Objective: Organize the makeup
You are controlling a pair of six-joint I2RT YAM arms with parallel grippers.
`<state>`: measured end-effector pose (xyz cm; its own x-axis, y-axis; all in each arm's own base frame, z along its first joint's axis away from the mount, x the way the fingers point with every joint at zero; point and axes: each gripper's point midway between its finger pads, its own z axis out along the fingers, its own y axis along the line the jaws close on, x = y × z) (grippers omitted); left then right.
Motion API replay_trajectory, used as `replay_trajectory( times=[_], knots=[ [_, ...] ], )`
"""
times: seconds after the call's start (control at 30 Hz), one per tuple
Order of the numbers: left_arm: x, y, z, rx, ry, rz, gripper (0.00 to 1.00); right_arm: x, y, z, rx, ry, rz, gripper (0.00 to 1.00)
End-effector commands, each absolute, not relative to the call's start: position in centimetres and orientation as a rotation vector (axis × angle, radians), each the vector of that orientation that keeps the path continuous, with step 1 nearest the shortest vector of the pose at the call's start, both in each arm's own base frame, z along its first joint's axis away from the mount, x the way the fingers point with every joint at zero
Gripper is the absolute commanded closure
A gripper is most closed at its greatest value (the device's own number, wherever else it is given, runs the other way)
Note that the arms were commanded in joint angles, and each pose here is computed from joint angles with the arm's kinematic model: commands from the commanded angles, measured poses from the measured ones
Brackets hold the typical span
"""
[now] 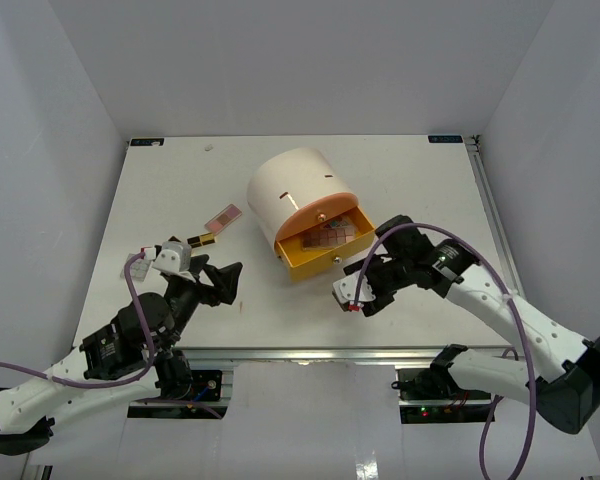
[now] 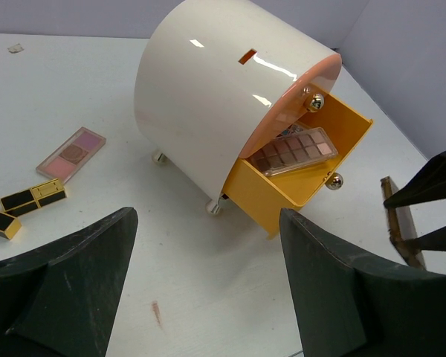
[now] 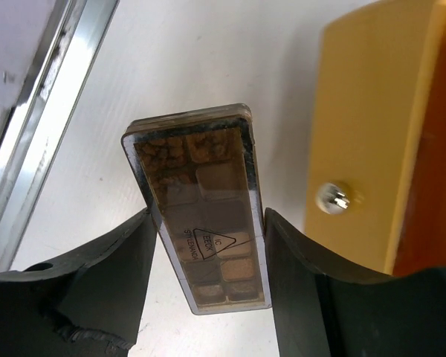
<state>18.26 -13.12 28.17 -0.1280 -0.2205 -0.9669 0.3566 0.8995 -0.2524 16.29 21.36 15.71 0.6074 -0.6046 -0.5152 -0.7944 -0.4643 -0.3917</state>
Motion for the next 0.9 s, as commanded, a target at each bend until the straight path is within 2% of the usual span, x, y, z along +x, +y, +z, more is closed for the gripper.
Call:
replay_trajectory(
  times=[0.0, 0.2, 0.37, 0.57, 0.87],
  knots=[
    [18.2, -13.4, 28.0, 0.117, 1.637, -0.499, 0.12, 16.3, 22.0, 20.5, -2.012, 1.229, 0.478, 0.8],
    [18.4, -13.3, 27.5, 0.109, 1.651, -0.481, 0.12, 20.3, 23.9, 26.9, -1.829, 1.229, 0.379, 0.78],
    [18.4, -13.2, 27.4, 0.1, 1.656, -0.475, 0.12, 23.6, 24.9, 29.8, -1.726, 1.237, 0.274, 0.77],
    [18.6, -13.3, 27.0, 0.107, 1.668, -0.455, 0.12, 26.7, 25.7, 30.0, -1.652, 1.232, 0.151, 0.73],
    [18.7, -13.3, 26.8, 0.106, 1.674, -0.44, 0.11, 28.4, 26.6, 28.0, -1.606, 1.21, 0.062, 0.65]
  ],
)
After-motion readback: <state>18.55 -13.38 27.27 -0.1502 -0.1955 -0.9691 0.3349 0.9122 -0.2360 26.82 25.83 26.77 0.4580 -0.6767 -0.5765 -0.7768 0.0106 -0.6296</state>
